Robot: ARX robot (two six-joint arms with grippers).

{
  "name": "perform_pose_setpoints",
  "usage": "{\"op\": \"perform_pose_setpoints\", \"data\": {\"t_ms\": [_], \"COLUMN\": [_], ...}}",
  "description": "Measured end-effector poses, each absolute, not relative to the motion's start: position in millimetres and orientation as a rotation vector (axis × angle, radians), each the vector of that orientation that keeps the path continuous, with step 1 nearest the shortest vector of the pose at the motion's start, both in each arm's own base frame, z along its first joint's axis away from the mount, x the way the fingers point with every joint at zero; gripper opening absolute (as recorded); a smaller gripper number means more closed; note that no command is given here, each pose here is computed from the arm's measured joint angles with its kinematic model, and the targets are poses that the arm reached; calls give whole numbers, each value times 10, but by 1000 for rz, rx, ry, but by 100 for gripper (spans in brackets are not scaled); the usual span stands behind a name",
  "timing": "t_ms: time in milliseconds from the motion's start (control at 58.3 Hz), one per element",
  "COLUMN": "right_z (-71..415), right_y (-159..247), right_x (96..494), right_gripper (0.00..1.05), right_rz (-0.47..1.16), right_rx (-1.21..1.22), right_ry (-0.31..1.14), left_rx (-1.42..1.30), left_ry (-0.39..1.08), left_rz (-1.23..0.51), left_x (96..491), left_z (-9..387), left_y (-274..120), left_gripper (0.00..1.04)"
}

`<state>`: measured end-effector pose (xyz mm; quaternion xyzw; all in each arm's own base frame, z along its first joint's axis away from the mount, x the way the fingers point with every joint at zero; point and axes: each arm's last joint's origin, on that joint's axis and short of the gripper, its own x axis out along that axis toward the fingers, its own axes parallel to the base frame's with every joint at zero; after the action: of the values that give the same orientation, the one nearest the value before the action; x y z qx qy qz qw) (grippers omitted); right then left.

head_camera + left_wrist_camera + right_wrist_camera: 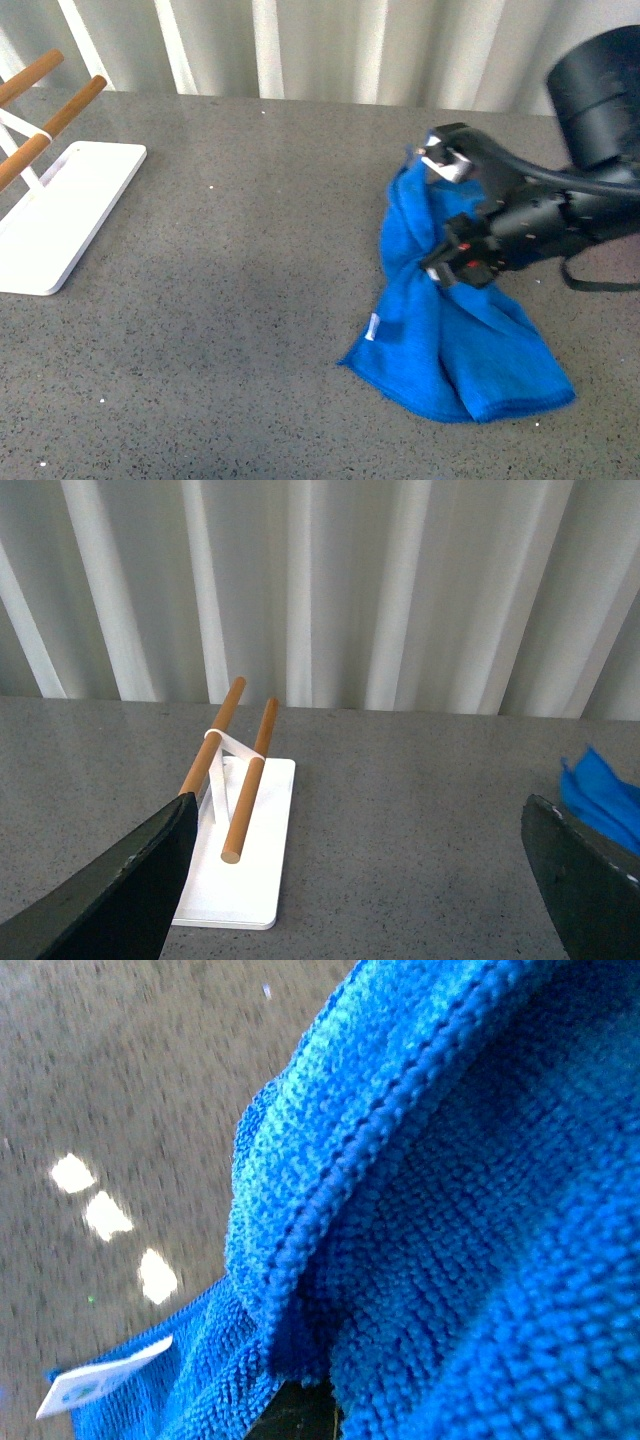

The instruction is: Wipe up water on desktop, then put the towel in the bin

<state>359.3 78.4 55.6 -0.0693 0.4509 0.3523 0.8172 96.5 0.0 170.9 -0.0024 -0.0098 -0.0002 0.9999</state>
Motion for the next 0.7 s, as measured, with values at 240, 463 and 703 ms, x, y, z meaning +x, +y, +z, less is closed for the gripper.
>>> {"op": "perform_pose_setpoints", "data": {"t_ms": [240, 463, 703], "right_z": [831, 981, 1248], "right_y": [179, -114, -127], "right_x": [3337, 3399, 3656], "right_gripper": [5, 5, 5], "right_rz": [667, 601, 552], "right_rx": [-171, -200, -272], "right_ry": [932, 899, 829], "left_rx": [-5, -5, -5], "left_ry": [-20, -20, -20], "left_rz": [0, 0, 0], "left_x": [965, 965, 965], "left_z": [1709, 1709, 1709], "left_y": [0, 0, 0], "left_gripper": [98, 98, 98]}}
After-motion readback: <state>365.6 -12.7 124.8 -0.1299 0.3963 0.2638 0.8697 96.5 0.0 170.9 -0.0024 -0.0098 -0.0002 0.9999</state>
